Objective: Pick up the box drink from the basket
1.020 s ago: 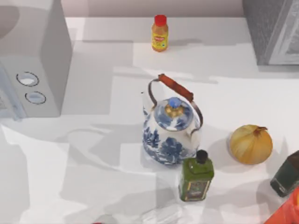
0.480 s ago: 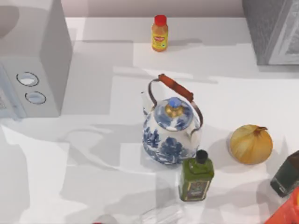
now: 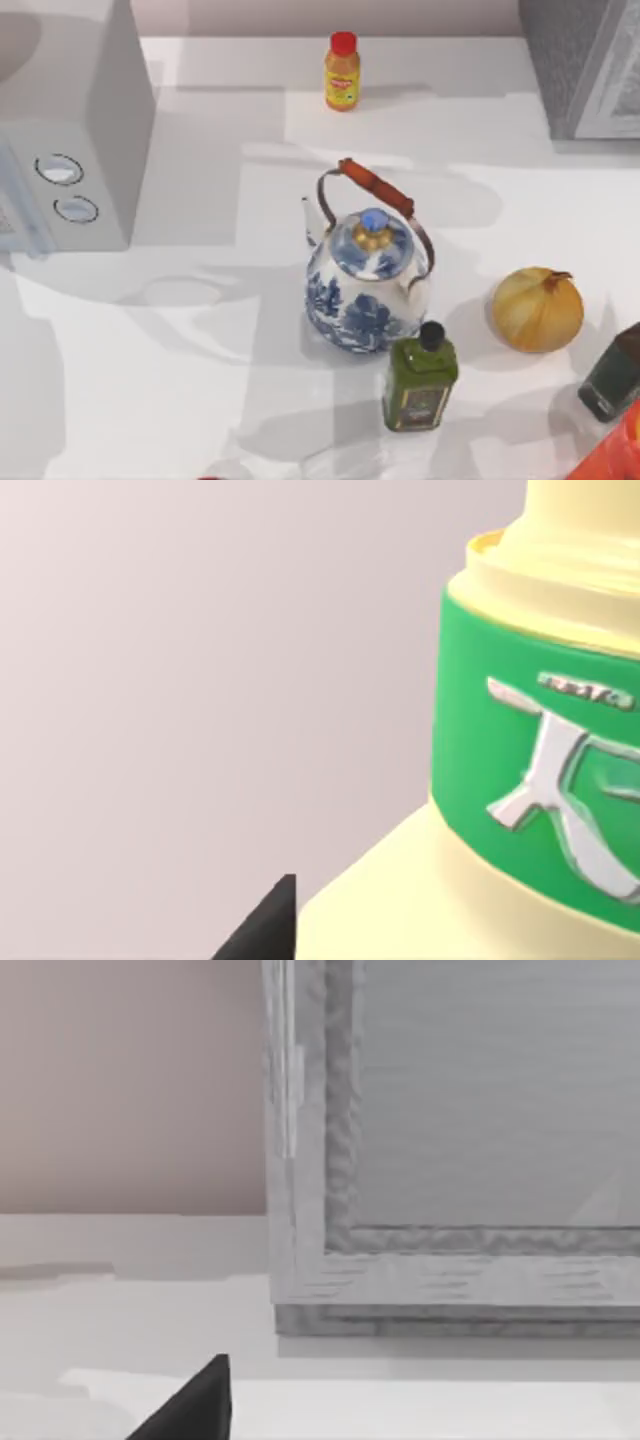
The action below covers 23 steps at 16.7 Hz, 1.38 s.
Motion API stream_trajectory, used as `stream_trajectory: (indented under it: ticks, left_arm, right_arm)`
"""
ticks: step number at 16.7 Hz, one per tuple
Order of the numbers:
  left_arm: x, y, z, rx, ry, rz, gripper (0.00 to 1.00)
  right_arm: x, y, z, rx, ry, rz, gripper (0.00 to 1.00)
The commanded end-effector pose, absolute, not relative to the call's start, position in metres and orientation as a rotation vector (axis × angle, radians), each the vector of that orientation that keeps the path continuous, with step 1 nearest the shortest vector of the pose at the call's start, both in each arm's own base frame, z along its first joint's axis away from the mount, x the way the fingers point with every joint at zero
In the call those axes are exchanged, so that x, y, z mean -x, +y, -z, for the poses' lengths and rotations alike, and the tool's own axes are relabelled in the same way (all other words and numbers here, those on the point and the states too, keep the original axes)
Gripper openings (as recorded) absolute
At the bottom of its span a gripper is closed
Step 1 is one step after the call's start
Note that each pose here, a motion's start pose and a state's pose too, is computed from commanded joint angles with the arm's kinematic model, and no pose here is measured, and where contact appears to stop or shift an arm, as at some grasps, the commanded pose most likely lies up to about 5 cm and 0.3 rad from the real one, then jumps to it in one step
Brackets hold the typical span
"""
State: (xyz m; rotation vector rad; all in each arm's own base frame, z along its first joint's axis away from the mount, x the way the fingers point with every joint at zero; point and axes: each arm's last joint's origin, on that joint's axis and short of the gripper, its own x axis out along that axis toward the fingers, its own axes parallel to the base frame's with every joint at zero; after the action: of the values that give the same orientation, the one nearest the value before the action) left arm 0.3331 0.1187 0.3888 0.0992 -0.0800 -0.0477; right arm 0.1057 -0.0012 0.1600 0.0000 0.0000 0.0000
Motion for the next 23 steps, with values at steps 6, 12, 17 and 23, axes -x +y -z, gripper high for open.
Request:
stream_trajectory:
  ticks: [6, 12, 17, 23]
  left_arm:
    - [-0.324, 0.112, -0.450, -0.098, -0.094, 0.052, 0.00]
    - [-0.334, 0.122, -0.453, -0.008, -0.010, 0.011, 0.00]
    - [-0.333, 0.119, -0.452, -0.009, -0.007, 0.015, 0.00]
    - [-0.288, 0.087, -0.441, -0.003, -0.002, 0.011, 0.00]
  right_arm:
    - [-0.106, -0.001, -0.160, 0.000, 0.000, 0.000, 1.00]
    - [-0.106, -0.001, -0.160, 0.000, 0.000, 0.000, 1.00]
    - [-0.106, -0.001, -0.160, 0.000, 0.000, 0.000, 1.00]
    - [-0.106, -0.001, -0.160, 0.000, 0.000, 0.000, 1.00]
